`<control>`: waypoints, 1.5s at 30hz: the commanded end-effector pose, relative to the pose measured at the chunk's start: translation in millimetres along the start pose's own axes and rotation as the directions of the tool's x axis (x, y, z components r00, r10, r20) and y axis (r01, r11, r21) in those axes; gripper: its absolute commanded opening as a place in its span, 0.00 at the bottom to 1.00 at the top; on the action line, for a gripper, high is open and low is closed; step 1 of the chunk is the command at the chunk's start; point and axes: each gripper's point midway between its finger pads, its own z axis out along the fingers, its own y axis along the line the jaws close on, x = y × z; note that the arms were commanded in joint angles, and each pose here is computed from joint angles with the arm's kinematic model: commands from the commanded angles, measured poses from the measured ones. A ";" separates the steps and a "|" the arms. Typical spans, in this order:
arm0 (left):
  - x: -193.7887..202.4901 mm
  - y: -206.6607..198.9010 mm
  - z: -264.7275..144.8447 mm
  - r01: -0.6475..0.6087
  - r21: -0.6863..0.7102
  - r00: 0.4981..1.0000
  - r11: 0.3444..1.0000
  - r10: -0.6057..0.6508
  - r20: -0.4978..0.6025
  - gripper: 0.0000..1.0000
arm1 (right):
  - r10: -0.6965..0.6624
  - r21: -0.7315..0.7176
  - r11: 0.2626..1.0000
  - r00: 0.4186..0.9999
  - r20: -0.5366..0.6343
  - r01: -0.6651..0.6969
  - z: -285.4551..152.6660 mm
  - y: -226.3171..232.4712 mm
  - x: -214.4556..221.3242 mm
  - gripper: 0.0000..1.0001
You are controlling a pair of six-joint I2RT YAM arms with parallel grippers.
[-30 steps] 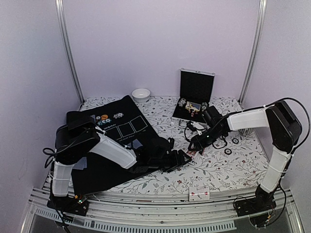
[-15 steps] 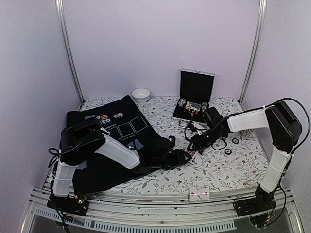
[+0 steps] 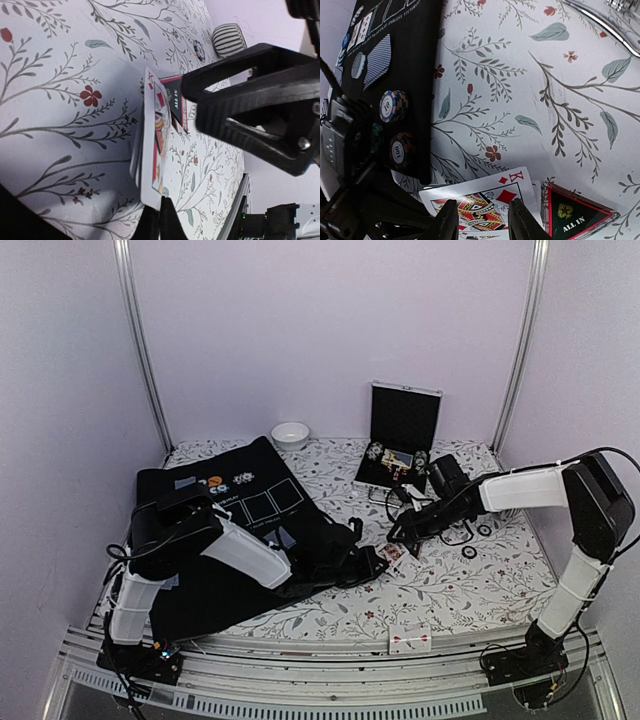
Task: Distribute texas hold em gaming equipment
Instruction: Pick up the poker card from the center of the board, then pass from the left arm to the right
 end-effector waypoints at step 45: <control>-61.5 -176.4 -239.3 0.082 -0.701 -0.704 -0.709 0.456 -0.544 0.00 | -0.176 -0.498 0.816 0.947 0.269 0.293 -168.1 202.7 -12.0 0.70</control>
